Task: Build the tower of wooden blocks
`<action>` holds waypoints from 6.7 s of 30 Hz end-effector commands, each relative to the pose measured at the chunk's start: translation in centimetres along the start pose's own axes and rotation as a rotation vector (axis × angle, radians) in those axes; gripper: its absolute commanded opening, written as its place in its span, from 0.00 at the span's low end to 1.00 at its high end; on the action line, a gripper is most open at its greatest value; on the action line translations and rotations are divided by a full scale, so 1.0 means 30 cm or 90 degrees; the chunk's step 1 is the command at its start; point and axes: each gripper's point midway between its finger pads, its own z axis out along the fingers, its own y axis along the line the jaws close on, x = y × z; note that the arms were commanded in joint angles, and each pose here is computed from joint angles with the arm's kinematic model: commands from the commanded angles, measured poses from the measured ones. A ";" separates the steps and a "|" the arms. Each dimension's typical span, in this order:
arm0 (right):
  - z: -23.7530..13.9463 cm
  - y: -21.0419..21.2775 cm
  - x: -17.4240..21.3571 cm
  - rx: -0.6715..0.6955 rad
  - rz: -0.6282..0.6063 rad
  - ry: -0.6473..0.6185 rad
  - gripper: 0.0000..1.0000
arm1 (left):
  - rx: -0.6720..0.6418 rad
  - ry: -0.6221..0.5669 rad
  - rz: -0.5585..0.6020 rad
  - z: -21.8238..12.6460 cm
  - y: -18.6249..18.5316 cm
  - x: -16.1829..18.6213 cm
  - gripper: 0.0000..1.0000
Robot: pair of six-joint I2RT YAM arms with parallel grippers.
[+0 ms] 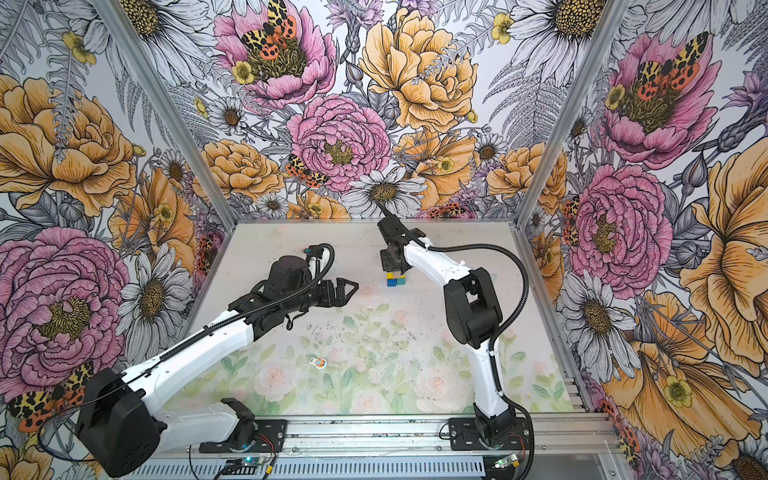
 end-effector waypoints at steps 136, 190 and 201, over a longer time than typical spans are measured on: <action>-0.509 0.012 -0.060 -0.047 0.023 -0.169 0.69 | -0.007 -0.091 -0.027 -0.258 -0.028 0.021 0.99; -0.565 0.077 0.288 -0.191 -0.027 -0.156 0.73 | -0.516 -0.022 -0.262 -0.138 0.837 0.164 0.89; -0.588 0.039 0.297 -0.198 -0.009 -0.163 0.73 | -0.513 0.030 -0.251 -0.066 0.927 0.139 0.77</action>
